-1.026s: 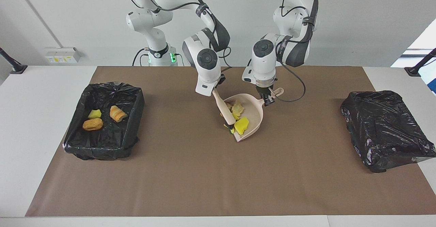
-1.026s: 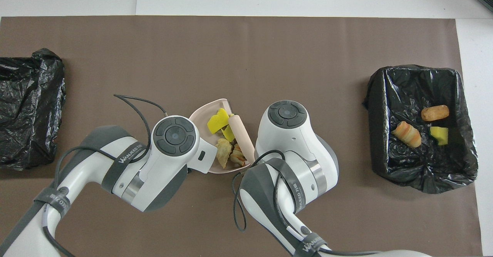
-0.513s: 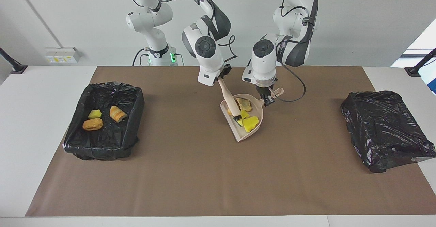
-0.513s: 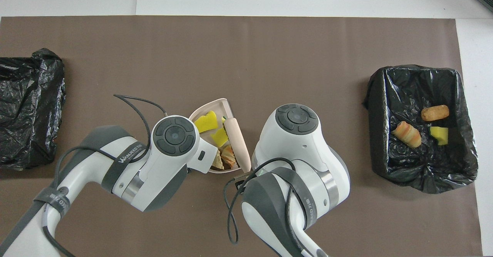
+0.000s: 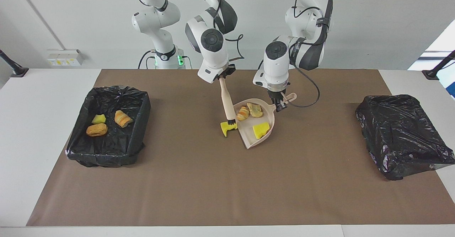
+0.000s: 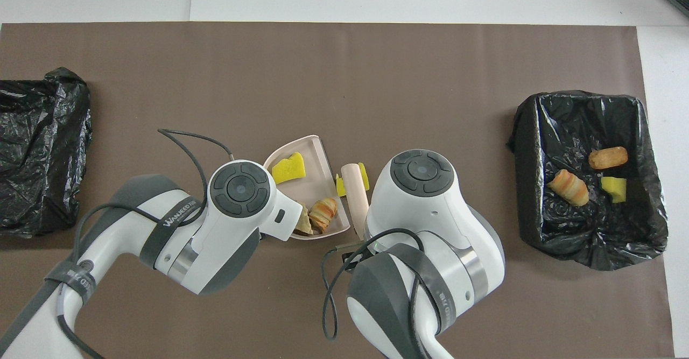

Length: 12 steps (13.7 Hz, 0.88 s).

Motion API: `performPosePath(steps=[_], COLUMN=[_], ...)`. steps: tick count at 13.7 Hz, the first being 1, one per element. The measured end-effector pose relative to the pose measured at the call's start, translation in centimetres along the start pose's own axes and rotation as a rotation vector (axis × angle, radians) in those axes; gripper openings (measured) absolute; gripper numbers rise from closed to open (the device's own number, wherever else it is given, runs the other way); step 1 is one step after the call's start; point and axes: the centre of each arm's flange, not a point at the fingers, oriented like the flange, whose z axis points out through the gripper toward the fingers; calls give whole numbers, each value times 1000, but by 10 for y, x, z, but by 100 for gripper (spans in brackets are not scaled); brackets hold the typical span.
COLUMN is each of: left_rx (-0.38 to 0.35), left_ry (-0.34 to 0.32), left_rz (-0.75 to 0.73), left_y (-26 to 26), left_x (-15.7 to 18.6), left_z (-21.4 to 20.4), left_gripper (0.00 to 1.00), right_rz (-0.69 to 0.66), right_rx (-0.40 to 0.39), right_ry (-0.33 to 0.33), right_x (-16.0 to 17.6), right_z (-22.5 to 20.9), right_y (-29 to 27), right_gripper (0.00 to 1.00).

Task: Sweep and dump trash in bin
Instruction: 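Sweep the remaining yellow sponge into the dustpan with the right gripper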

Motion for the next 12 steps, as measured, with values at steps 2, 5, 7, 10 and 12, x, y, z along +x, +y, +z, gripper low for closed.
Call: performPosePath(steps=[2,5,7,10,12], left_rx=[1,2,3,4,4], left_ry=[1,2,4,4,4], left_rz=[1,6,13,16,16], left_y=[0,0,0,-1,-1], left_x=[0,0,0,0,0], left_z=[0,0,0,0,0], left_gripper=[33,33,33,33,33], right_rz=[1,-28,-64,-72,-81], right_rx=[-4,-150,-243,-249,-249], right_ry=[-1,18,47,66,58], right_x=[1,3,13,29,39], right_z=[9,11,9,21,42], right_y=[1,18,39,49,45], right_gripper=[26,26,26,26,26])
